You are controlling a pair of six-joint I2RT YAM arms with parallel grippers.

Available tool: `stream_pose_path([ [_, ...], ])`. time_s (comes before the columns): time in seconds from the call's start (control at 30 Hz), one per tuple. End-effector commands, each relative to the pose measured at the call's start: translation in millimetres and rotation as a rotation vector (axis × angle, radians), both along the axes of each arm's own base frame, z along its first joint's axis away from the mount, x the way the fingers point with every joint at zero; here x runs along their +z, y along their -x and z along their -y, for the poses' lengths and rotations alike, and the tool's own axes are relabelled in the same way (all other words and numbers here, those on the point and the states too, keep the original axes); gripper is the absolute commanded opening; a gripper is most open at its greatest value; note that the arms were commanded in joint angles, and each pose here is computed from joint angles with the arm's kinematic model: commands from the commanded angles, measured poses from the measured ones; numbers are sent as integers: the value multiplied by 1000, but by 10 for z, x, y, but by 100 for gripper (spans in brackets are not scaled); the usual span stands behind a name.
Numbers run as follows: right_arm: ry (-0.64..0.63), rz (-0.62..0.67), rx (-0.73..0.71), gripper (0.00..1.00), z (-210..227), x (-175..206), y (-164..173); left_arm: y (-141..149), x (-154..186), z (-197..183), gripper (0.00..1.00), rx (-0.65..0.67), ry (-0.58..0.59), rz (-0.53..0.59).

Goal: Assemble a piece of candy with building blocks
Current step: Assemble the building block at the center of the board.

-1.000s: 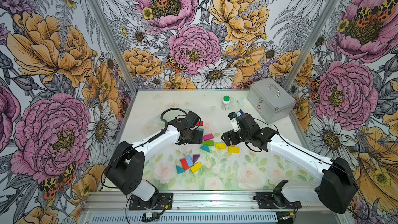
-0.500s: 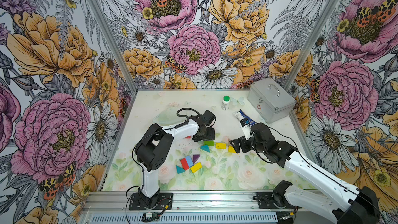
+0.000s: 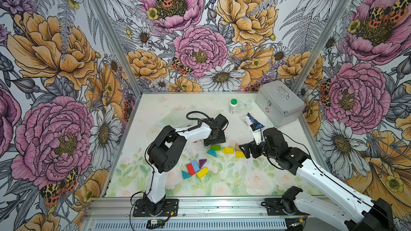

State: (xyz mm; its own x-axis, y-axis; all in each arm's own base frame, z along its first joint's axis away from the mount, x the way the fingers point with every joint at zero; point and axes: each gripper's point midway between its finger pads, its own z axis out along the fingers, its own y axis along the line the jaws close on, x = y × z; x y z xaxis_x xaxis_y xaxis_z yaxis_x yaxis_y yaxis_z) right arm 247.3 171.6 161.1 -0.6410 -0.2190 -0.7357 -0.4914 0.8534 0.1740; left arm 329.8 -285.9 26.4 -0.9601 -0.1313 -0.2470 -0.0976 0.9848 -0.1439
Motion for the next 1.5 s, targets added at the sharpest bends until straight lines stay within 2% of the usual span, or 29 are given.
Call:
stream_pose_path([
  [0.0,-31,33,10,100,-14,59,-22,31,-63,-1,77,-12,-94,5],
  [0.1,-41,36,4,100,4,68,-34,38,-94,-5,76,-15,-126,0],
  [0.27,-59,52,-5,100,39,111,-43,83,-110,-4,68,-14,-129,-12],
  [0.4,-72,74,-28,100,98,156,-67,120,-100,-47,54,-19,-139,-19],
  [0.53,-84,64,-27,100,99,147,-73,140,-19,-190,47,-21,-147,-16],
  [0.77,-98,51,-19,100,72,151,-72,296,158,-472,47,-64,-121,-31],
  [1.0,-118,20,-4,100,-9,164,-112,205,114,-672,47,-99,-134,-54],
  [1.47,-113,40,-43,100,-8,306,-258,19,-29,-630,48,-164,-148,-72],
])
